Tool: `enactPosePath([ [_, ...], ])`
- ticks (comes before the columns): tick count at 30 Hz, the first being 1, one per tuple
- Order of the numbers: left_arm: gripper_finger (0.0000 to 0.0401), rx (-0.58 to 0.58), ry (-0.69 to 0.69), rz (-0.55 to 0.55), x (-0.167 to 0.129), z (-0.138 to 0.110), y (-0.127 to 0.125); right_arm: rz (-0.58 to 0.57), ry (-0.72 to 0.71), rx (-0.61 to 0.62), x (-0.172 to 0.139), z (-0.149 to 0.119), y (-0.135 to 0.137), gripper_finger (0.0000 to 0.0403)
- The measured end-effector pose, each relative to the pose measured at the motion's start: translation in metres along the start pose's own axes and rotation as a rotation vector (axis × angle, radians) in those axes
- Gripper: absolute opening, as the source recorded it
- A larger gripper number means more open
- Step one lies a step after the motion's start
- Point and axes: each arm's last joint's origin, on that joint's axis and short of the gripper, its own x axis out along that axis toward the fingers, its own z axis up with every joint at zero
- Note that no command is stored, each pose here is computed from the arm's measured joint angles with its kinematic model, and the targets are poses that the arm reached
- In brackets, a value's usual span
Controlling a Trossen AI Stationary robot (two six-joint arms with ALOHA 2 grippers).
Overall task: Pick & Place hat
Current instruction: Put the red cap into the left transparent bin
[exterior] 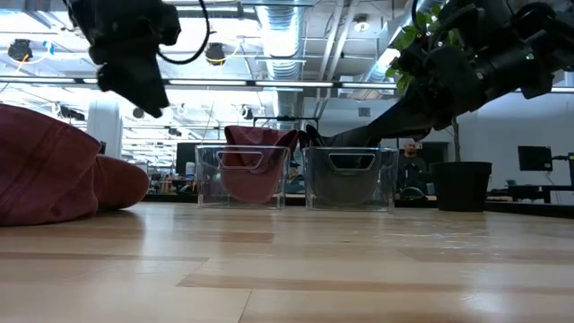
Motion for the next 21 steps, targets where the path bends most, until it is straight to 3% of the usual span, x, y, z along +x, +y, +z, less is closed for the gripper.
enactPosePath([
  [6, 0.0186, -0.204, 0.164, -0.034, 0.000, -0.004, 0.005, -0.004, 0.028, -0.005, 0.000, -0.003, 0.000, 0.0091],
  [12, 0.0186, -0.226, 0.210, 0.074, -0.002, -0.011, 0.014, -0.004, 0.028, -0.005, 0.000, -0.003, 0.000, 0.0091],
  [21, 0.0186, -0.220, 0.190, 0.110, 0.003, -0.011, 0.013, -0.004, 0.028, -0.004, 0.000, -0.003, 0.000, 0.0091],
])
